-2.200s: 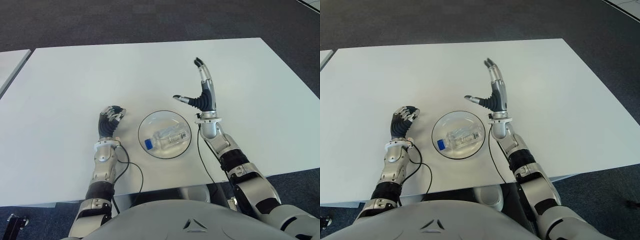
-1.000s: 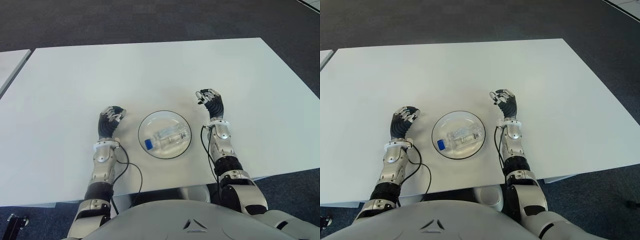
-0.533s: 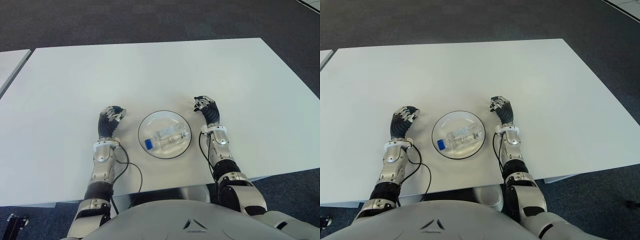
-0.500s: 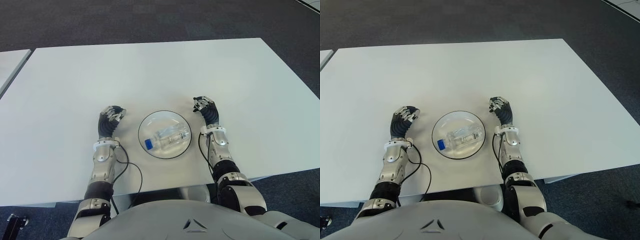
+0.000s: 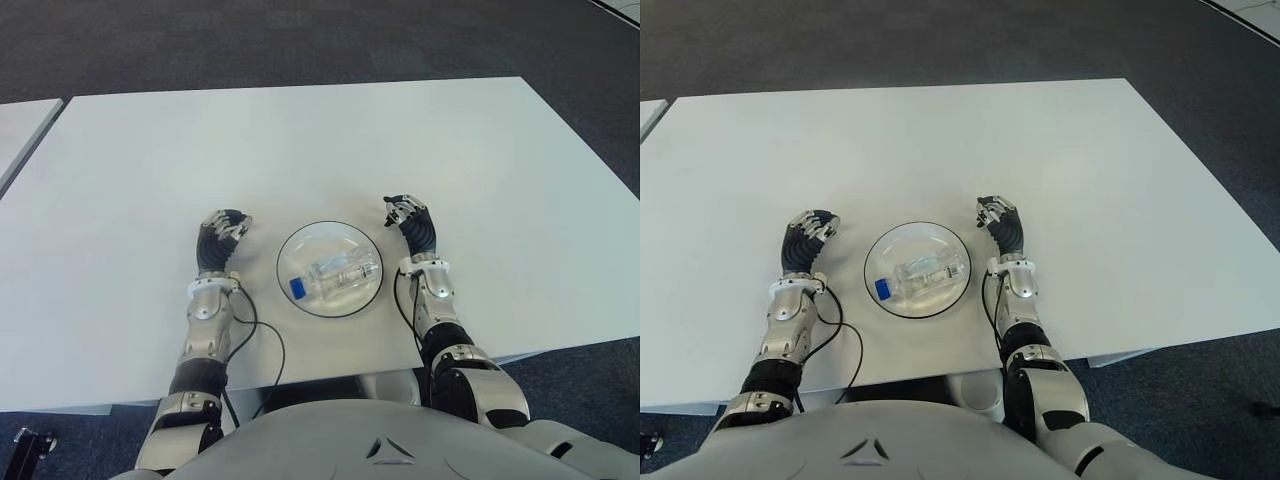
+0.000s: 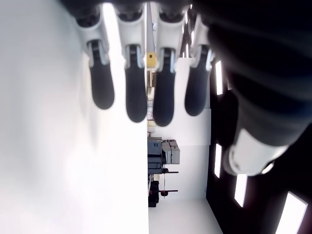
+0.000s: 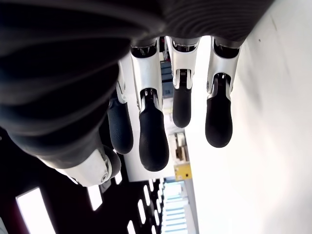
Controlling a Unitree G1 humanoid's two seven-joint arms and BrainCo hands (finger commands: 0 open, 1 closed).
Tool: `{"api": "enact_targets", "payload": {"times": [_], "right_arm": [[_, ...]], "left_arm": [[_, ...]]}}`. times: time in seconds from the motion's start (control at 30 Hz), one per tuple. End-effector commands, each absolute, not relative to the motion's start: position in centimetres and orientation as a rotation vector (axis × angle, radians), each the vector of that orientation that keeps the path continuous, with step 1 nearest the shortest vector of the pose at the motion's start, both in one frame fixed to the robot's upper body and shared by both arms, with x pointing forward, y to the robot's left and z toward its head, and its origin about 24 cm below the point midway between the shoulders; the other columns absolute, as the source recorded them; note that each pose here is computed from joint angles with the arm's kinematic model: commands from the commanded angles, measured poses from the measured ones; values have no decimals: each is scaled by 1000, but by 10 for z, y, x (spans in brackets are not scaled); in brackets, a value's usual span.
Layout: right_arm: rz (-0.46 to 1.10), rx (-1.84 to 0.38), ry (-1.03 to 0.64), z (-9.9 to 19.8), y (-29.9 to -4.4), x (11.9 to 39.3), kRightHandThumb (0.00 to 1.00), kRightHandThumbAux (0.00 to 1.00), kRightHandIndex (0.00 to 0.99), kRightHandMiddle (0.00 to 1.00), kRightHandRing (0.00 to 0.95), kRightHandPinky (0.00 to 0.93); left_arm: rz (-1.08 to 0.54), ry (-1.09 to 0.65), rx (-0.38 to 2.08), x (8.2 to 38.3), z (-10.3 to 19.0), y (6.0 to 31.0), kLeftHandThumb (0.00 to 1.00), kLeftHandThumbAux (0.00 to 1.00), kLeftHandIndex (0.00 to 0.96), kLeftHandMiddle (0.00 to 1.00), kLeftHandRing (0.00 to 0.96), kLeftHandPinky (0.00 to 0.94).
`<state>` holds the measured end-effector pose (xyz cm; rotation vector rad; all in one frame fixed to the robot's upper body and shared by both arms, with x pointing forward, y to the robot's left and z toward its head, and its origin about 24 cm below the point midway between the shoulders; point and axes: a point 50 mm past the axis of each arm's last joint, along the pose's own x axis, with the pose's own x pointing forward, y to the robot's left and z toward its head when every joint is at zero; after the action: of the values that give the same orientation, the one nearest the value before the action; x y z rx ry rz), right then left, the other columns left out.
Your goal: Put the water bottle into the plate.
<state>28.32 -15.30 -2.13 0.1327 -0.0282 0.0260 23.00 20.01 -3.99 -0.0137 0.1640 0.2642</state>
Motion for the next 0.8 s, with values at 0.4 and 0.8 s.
{"api": "enact_targets", "payload": {"times": [0.4, 0.8], "right_arm": [[9, 159, 32, -38, -154, 273, 695, 730, 438, 826, 812, 817], [-6, 90, -6, -35, -156, 272, 693, 731, 438, 821, 798, 792]], "left_arm": [[279, 322, -36, 214, -67, 199, 708, 720, 426, 432, 413, 402], [278, 320, -38, 215, -67, 199, 709, 720, 427, 433, 412, 398]]}}
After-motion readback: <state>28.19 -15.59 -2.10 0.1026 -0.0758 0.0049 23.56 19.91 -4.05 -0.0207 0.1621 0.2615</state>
